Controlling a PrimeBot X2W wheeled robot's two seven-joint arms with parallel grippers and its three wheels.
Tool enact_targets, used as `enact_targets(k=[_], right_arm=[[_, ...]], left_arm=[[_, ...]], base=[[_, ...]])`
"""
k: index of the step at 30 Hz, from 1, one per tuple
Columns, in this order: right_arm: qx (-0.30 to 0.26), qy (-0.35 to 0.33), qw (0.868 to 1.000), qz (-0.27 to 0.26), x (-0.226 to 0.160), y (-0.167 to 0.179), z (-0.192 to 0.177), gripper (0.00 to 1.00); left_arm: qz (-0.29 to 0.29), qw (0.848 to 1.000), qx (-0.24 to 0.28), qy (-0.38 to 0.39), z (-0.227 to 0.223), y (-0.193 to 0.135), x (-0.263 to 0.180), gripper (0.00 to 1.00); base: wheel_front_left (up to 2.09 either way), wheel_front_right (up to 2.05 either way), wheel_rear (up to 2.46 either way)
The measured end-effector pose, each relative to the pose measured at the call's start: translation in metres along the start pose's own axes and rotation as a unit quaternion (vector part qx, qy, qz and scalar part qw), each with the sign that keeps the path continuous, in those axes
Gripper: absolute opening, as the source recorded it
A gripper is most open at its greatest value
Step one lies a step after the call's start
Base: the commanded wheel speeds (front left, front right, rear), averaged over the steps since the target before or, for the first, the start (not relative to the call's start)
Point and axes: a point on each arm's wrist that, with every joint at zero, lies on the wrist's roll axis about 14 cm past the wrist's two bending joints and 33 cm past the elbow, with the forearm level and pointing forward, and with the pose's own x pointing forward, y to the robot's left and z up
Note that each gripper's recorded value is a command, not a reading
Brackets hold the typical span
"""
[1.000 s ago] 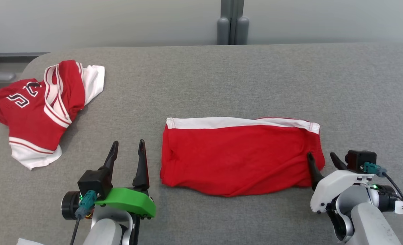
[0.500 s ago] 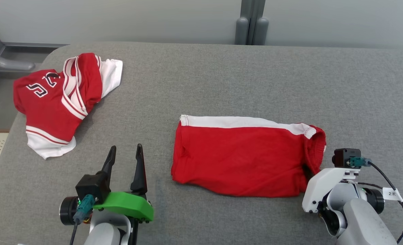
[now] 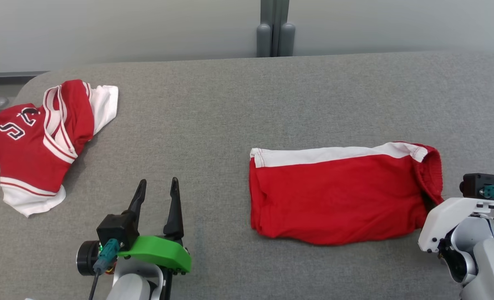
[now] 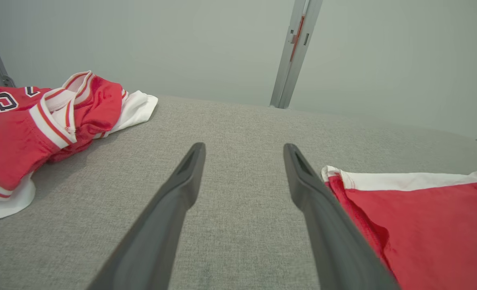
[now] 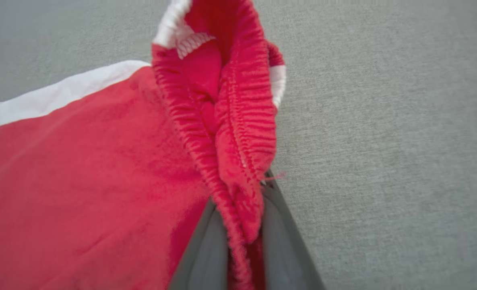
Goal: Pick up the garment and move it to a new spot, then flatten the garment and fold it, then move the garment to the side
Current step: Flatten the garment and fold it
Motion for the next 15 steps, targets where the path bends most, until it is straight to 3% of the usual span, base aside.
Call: enact_targets(k=[3,6,15], right_arm=[[0.003,-0.003,1.000,-0.008,-0.007,-0.008,0.000,0.00],[0.017,-0.020,1.000,0.012,-0.008,0.007,0.008,0.00],[0.033,-0.047,0.988,0.142,-0.011,0.106,0.028,0.00]], left_arm=[[-0.009,1.000,0.000,0.004,-0.003,-0.006,0.002,1.00],[-0.014,1.000,0.002,0.007,-0.005,-0.008,0.003,1.00],[-0.003,1.000,0.004,0.006,-0.003,0.000,-0.003,1.00]], base=[[0.00,0.00,0.00],[0.00,0.00,0.00],[0.00,0.00,0.00]])
